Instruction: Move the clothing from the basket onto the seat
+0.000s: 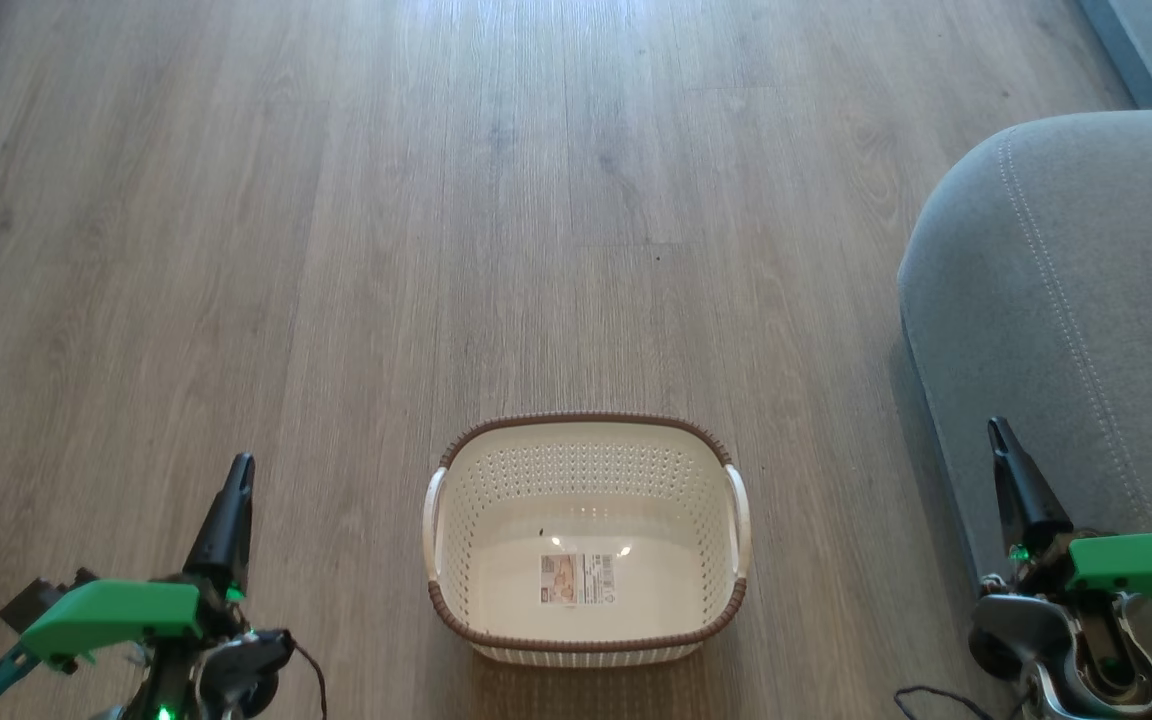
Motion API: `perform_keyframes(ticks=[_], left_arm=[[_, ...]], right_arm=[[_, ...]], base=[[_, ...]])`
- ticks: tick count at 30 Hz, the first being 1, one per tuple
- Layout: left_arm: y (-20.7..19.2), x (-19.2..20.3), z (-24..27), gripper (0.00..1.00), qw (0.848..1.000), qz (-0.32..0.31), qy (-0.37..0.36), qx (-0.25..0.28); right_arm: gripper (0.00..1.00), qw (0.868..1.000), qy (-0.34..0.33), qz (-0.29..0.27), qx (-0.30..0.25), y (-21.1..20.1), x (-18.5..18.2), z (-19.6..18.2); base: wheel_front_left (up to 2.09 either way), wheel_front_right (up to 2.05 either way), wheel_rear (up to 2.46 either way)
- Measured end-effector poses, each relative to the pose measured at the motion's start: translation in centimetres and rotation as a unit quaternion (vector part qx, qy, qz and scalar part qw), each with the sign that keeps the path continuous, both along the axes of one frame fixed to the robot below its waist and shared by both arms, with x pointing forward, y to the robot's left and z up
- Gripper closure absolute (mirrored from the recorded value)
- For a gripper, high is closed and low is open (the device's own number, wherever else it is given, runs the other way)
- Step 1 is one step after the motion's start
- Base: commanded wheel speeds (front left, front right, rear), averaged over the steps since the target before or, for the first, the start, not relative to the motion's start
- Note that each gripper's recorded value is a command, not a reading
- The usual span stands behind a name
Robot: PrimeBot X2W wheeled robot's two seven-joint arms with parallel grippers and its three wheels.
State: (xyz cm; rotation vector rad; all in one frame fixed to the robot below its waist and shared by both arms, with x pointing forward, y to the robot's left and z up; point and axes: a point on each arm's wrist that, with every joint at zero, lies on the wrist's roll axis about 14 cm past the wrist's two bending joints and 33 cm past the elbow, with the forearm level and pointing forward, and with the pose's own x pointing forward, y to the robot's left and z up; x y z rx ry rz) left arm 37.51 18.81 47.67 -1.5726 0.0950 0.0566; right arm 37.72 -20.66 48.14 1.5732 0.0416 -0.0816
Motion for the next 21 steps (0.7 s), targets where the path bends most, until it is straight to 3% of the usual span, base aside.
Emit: perform_keyframes(ticks=[21], left_arm=[[0.01,0.00,0.00,1.00,1.000,0.000,0.000,0.000]], right_arm=[[1.00,1.000,0.000,0.000,0.000,0.01,0.00,0.01]], base=[[0.00,0.00,0.00]])
